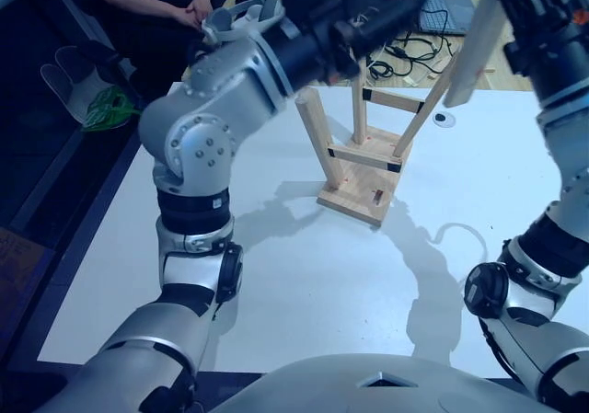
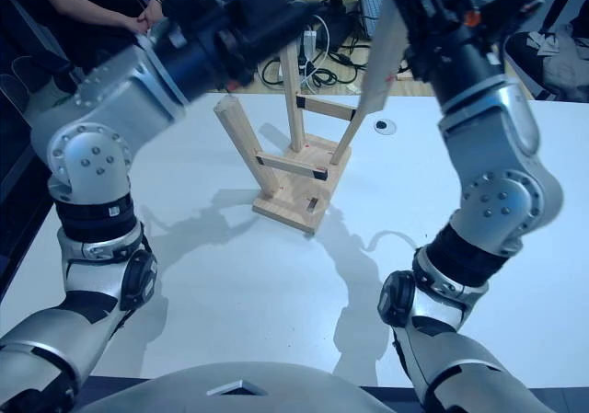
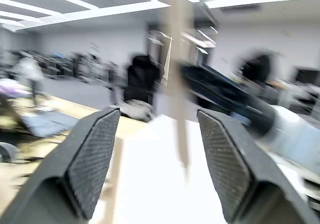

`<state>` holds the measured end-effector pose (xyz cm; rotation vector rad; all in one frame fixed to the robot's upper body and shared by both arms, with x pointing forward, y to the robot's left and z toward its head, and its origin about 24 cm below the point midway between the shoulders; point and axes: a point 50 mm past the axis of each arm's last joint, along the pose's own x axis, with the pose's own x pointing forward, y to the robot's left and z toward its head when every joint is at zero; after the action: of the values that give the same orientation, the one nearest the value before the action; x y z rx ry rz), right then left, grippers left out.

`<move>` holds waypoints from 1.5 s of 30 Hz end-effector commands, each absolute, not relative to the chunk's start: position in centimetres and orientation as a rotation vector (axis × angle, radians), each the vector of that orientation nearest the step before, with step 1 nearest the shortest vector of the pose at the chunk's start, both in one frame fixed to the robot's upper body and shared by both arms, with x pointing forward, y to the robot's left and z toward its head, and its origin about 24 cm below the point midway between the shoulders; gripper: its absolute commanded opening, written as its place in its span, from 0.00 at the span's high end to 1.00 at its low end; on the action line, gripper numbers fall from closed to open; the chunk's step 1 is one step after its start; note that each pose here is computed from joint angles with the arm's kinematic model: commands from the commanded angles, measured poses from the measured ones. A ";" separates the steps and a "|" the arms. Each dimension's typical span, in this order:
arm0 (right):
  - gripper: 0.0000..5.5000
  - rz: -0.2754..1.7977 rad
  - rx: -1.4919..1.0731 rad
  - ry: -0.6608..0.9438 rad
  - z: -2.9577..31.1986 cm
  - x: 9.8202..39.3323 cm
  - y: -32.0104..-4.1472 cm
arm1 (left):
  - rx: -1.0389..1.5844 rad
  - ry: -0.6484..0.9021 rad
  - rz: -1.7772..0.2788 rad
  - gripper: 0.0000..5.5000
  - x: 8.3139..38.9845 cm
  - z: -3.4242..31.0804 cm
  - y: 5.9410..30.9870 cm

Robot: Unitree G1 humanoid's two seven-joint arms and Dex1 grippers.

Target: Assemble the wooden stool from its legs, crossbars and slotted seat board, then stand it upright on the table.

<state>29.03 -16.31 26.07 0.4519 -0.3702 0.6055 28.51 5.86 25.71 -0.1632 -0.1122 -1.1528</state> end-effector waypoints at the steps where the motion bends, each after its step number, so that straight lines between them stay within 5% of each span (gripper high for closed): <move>1: 0.63 0.677 0.481 -0.425 27.3 30.0 -14.7 | -0.077 -0.010 -1.171 0.48 28.1 23.9 4.8; 11: 0.63 0.812 0.501 -0.420 27.5 29.8 -11.5 | -0.056 0.016 -0.972 0.48 30.1 23.0 3.5; 22: 0.63 0.784 0.492 -0.417 27.1 29.9 -11.7 | -0.004 -0.046 -0.812 0.48 31.0 23.5 3.8; 27: 0.63 0.731 0.478 -0.436 27.3 30.4 -12.4 | 0.269 -0.207 -0.699 0.48 31.8 24.2 5.0; 34: 0.63 0.678 0.466 -0.456 27.3 30.9 -13.0 | 0.407 -0.341 -0.701 0.48 31.7 24.6 4.8; 42: 0.63 0.766 0.460 -0.424 26.9 30.4 -12.5 | 0.235 -0.272 -0.746 0.48 31.9 24.2 4.8; 45: 0.63 0.807 0.448 -0.405 26.8 30.2 -12.3 | 0.189 -0.239 -0.781 0.57 31.8 24.1 4.8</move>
<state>30.58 -12.63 26.45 0.4639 -0.4064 0.7583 31.78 4.71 24.44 0.2222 -0.2773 -0.7583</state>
